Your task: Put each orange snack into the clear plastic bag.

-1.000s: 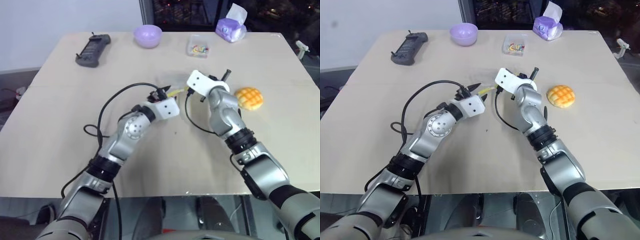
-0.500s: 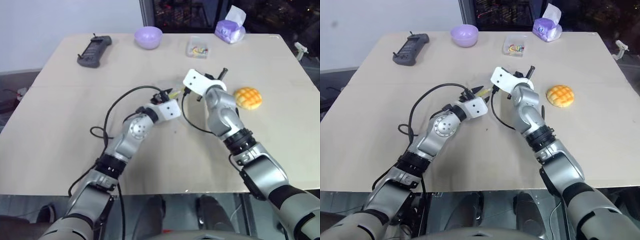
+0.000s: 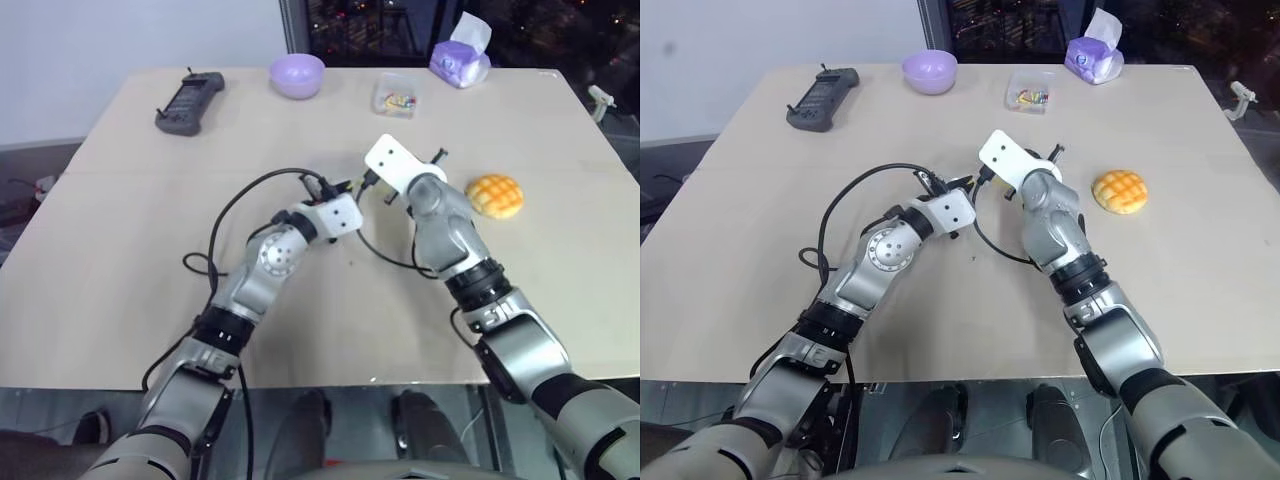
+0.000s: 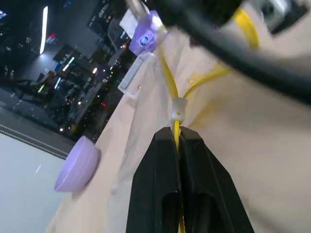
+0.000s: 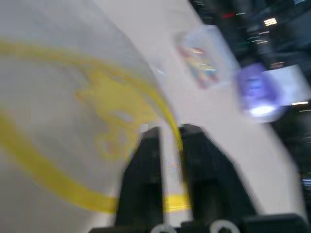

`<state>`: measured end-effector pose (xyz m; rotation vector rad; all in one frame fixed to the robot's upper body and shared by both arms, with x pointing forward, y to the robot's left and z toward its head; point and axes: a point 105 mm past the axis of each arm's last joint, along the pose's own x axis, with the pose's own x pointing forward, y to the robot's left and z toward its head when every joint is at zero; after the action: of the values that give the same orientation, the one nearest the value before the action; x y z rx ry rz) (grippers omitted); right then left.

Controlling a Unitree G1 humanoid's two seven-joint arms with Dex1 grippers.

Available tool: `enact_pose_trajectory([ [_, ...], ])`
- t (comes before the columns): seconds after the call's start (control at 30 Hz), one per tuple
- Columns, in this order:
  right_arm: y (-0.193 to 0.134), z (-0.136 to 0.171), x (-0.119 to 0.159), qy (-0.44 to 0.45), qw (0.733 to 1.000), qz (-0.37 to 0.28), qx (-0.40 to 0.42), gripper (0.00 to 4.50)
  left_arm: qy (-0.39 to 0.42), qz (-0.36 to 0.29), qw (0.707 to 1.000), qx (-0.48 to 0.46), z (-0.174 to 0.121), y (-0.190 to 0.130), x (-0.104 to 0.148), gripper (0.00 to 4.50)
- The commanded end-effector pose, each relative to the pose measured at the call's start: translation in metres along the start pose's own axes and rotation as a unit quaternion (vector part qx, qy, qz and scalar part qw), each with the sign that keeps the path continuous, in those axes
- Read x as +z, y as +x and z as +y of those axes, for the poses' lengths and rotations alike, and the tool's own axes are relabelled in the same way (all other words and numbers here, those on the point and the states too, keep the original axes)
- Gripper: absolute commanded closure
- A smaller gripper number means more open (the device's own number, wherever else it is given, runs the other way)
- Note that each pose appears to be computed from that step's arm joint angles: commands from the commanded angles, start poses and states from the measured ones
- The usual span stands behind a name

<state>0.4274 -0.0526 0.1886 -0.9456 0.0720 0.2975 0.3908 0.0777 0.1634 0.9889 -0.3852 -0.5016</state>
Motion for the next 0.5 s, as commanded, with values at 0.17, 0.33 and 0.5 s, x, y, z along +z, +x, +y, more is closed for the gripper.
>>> enact_pose_trajectory([
  [0.17,-0.018,-0.012,0.006,0.023,0.998,-0.054,0.022,0.12,0.002,-0.013,0.999,0.03,0.014,0.003,0.007,4.5],
  [0.33,-0.04,-0.036,0.006,0.048,0.994,-0.099,0.001,0.12,-0.002,-0.008,0.999,0.037,0.015,0.003,0.005,4.5],
  [0.5,-0.051,-0.042,-0.015,0.236,0.967,-0.093,0.02,0.36,-0.019,-0.011,0.999,0.047,0.017,0.004,0.006,4.5],
])
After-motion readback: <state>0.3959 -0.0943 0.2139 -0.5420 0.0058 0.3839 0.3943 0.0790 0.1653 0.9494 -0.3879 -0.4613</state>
